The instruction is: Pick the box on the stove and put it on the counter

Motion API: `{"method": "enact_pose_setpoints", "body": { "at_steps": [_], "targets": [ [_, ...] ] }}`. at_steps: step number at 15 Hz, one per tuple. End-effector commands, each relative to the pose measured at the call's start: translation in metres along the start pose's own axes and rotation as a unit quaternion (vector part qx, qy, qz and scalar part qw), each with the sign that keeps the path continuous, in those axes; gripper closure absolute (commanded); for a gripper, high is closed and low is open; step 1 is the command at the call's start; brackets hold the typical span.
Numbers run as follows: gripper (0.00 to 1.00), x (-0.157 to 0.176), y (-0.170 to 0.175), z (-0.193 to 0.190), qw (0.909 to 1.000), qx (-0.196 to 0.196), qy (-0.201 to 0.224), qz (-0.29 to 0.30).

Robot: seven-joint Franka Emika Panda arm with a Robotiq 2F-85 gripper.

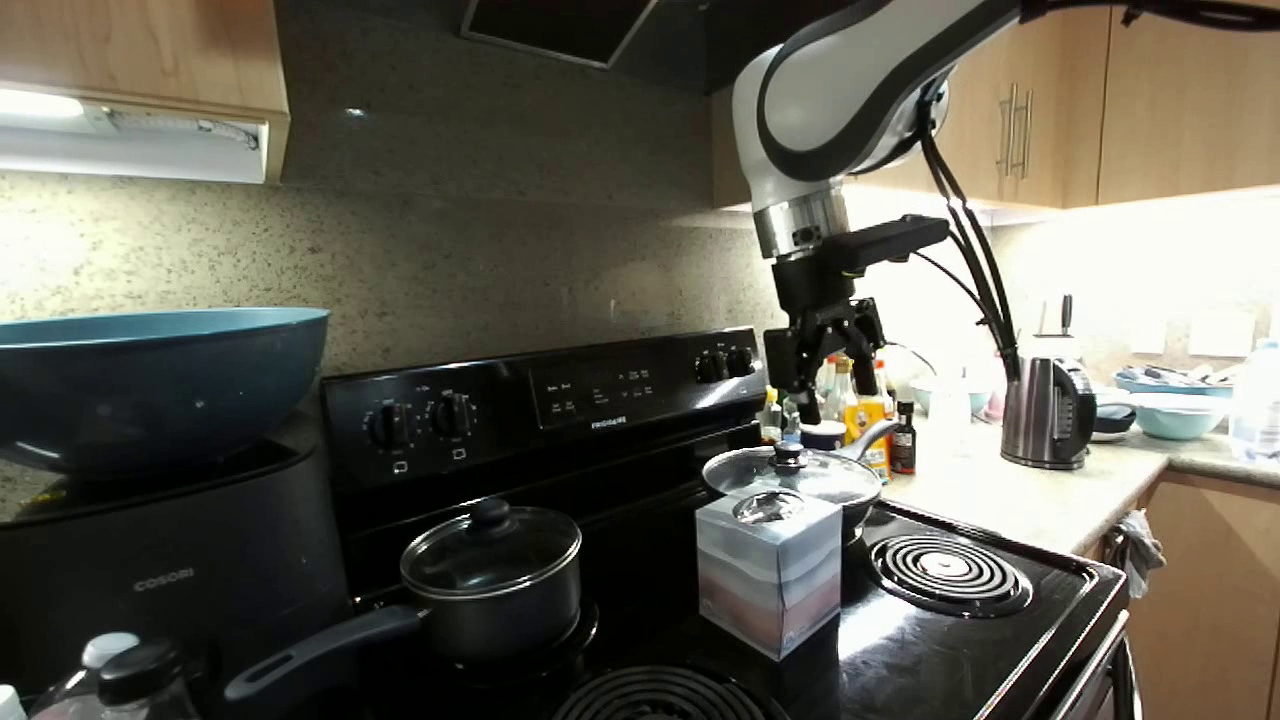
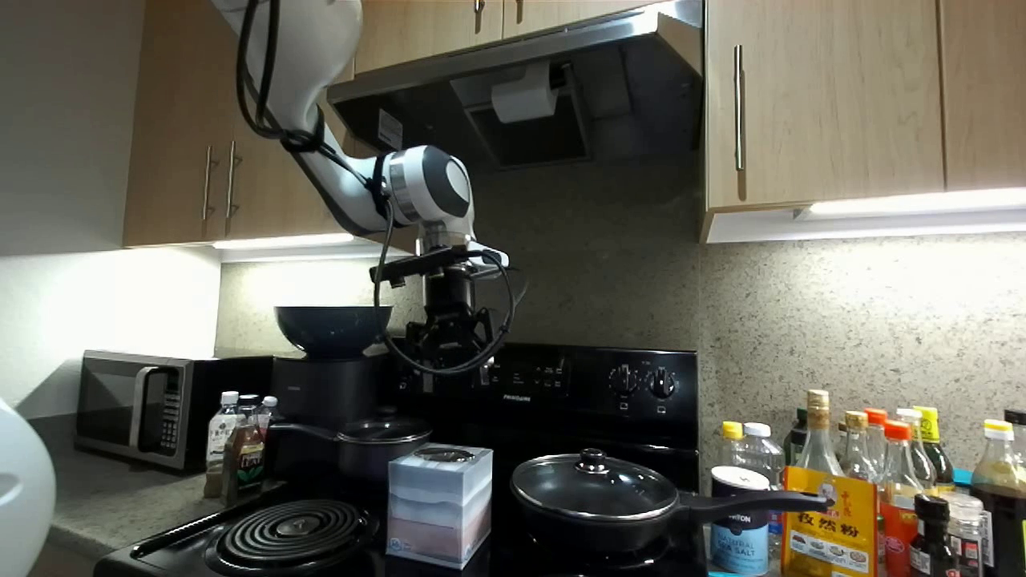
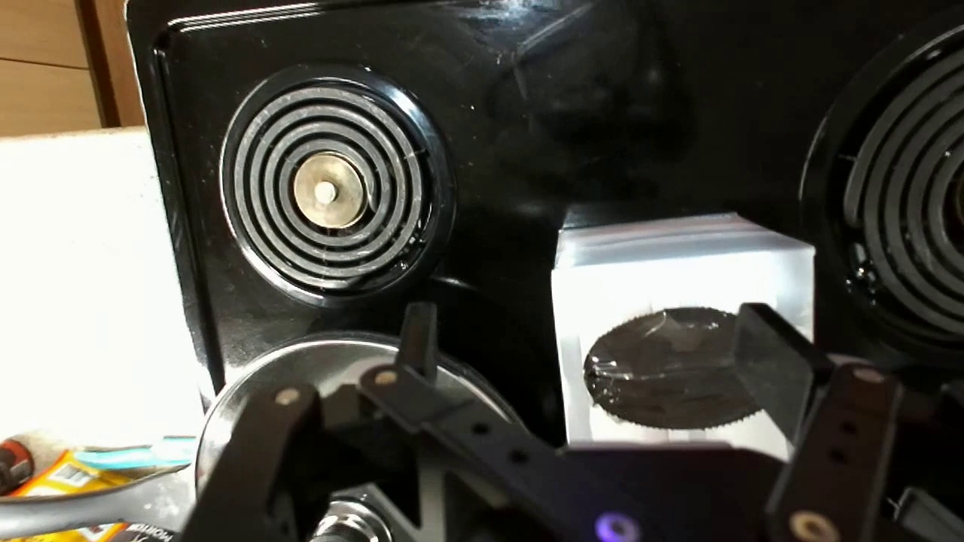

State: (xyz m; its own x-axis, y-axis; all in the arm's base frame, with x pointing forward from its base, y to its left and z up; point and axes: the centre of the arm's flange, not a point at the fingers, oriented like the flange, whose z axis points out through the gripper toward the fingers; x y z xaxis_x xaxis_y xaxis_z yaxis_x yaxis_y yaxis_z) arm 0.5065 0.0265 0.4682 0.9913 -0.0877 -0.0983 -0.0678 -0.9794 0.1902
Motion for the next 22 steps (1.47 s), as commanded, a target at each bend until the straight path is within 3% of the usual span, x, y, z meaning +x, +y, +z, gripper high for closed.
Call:
{"method": "enact_pose_setpoints", "body": {
  "at_steps": [1,4,5,10,12,15,22],
  "targets": [
    [0.00,0.040,0.017,0.036,0.9953,0.003,-0.059,-0.077],
    [0.00,0.059,0.026,0.064,0.9925,-0.003,-0.086,-0.087],
    [0.00,0.039,0.019,0.060,0.9952,0.004,-0.066,-0.072],
    [0.00,0.056,0.023,0.073,0.9942,0.004,-0.079,-0.073],
    [0.00,0.062,0.014,0.075,0.9930,0.051,-0.080,-0.070],
    [0.00,0.072,0.001,0.085,0.9906,0.073,-0.103,-0.053],
    [0.00,0.106,-0.009,0.116,0.9887,0.058,-0.134,-0.036]
  ]
}}
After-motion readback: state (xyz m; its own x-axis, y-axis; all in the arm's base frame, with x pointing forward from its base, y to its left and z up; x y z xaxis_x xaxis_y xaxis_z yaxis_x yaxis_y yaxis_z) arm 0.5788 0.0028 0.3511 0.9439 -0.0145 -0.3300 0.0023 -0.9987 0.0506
